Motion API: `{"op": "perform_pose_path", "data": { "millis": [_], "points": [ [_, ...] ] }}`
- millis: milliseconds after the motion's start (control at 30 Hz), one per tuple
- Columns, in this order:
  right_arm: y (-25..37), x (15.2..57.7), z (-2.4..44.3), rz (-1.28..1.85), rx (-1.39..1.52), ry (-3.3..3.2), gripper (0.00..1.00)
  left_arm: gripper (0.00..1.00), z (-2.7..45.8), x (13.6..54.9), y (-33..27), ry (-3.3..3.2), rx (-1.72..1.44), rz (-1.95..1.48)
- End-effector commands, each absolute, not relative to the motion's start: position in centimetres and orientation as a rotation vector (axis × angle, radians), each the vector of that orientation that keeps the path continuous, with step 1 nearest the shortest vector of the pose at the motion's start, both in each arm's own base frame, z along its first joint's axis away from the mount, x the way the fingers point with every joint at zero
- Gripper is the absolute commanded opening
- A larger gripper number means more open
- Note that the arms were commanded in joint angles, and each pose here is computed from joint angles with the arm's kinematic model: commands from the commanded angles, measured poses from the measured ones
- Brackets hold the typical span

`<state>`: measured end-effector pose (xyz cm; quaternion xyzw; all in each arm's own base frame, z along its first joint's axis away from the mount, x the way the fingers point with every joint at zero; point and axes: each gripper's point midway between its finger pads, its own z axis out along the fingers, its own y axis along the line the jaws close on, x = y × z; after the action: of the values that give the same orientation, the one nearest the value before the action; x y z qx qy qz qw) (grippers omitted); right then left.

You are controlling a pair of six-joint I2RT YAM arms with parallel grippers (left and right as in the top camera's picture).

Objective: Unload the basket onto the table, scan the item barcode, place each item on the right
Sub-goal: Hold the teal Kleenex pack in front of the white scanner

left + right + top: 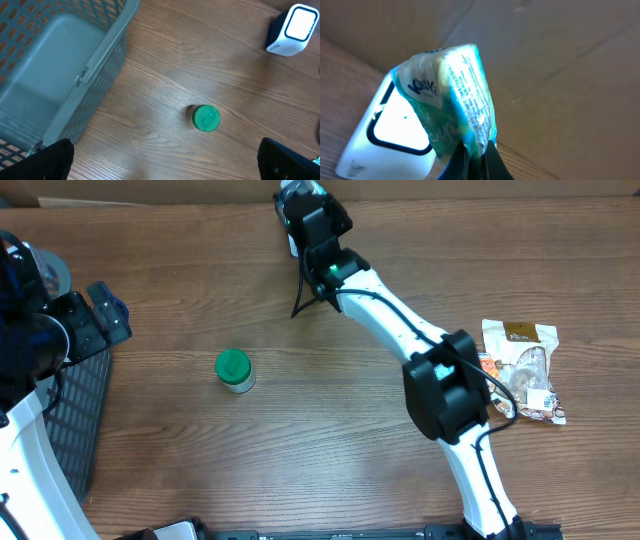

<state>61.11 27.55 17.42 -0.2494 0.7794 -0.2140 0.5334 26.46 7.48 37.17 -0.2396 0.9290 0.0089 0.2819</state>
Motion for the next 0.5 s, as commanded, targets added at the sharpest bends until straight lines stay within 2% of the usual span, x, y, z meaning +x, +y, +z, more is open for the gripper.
{"op": "perform_pose_path", "data": {
  "millis": [0, 467],
  "points": [
    [27.3, 61.9, 16.2, -0.653, -0.725, 1.808, 0.04, 1.0, 37.3, 26.6, 7.5, 2.49, -0.621, 0.027],
    [27.2, 62.1, 14.6, -0.687, -0.754, 1.816, 0.04, 1.0, 37.3, 26.6, 7.5, 2.49, -0.62, 0.027]
  ]
}}
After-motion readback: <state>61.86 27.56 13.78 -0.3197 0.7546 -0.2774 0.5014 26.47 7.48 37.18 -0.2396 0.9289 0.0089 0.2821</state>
